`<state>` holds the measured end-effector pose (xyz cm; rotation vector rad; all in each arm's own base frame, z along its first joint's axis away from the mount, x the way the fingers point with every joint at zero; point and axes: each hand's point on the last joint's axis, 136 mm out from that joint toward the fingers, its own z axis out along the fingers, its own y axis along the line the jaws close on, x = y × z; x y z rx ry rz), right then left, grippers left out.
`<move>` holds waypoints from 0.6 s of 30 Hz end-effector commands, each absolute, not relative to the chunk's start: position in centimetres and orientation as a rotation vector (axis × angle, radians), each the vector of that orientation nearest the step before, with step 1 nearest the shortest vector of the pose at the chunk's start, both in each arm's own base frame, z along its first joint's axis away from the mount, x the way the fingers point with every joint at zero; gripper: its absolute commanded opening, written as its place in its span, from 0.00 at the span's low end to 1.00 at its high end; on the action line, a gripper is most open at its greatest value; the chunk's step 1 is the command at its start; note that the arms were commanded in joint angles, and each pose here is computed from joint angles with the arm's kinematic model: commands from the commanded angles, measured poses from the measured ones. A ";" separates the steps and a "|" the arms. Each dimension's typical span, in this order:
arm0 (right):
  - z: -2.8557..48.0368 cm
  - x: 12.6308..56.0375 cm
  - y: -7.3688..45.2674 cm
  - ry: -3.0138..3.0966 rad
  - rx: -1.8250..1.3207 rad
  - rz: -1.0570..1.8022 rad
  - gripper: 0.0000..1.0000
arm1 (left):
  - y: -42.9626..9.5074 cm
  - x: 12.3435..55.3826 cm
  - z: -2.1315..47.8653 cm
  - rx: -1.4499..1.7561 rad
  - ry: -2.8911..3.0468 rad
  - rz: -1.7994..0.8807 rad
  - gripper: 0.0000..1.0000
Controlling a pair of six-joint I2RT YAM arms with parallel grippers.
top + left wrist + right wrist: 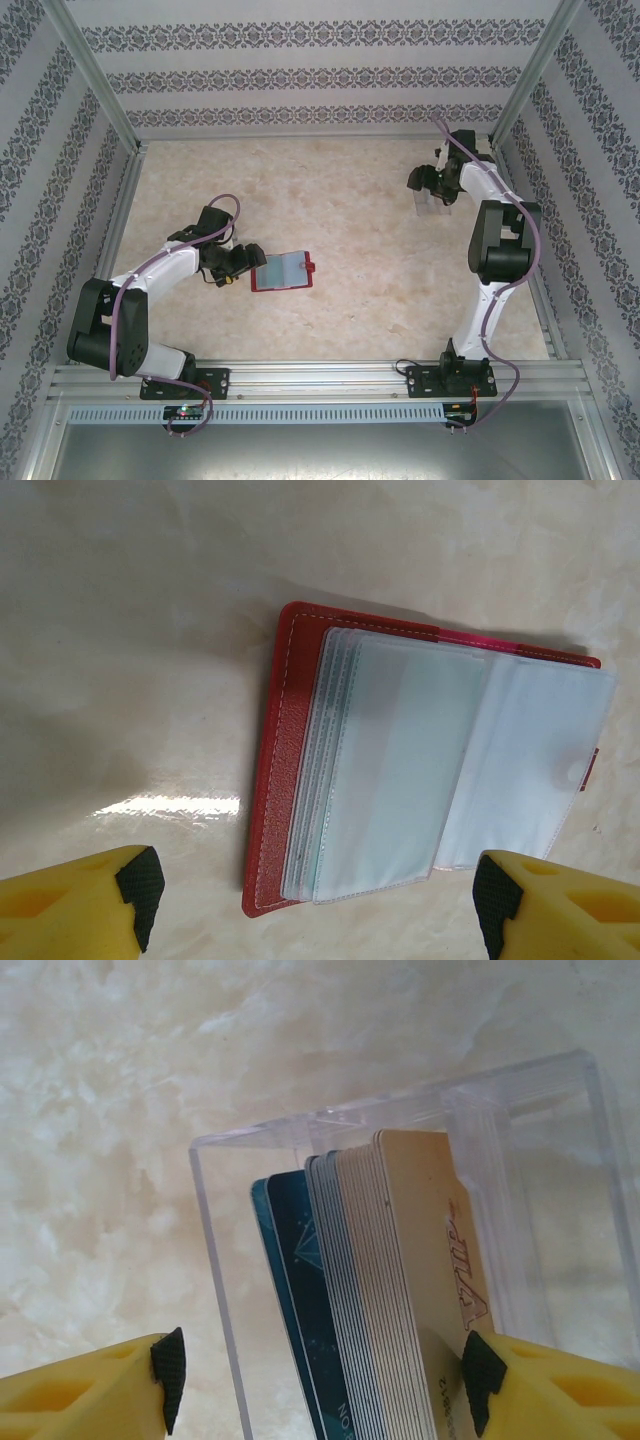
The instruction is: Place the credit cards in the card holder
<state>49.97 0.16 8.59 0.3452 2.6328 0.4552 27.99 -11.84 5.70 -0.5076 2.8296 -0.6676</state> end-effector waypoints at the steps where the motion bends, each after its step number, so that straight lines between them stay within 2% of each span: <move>1: 8.9 50.0 1.6 2.605 0.338 0.601 0.73 | -12.4 28.4 6.9 -0.489 2.812 -0.704 0.83; 10: 9.8 50.0 1.1 2.573 0.358 0.622 0.65 | -12.2 28.1 6.9 -0.507 2.810 -0.704 0.83; 18: 9.7 49.8 0.7 2.561 0.384 0.637 0.47 | -12.0 27.7 6.8 -0.521 2.809 -0.695 0.83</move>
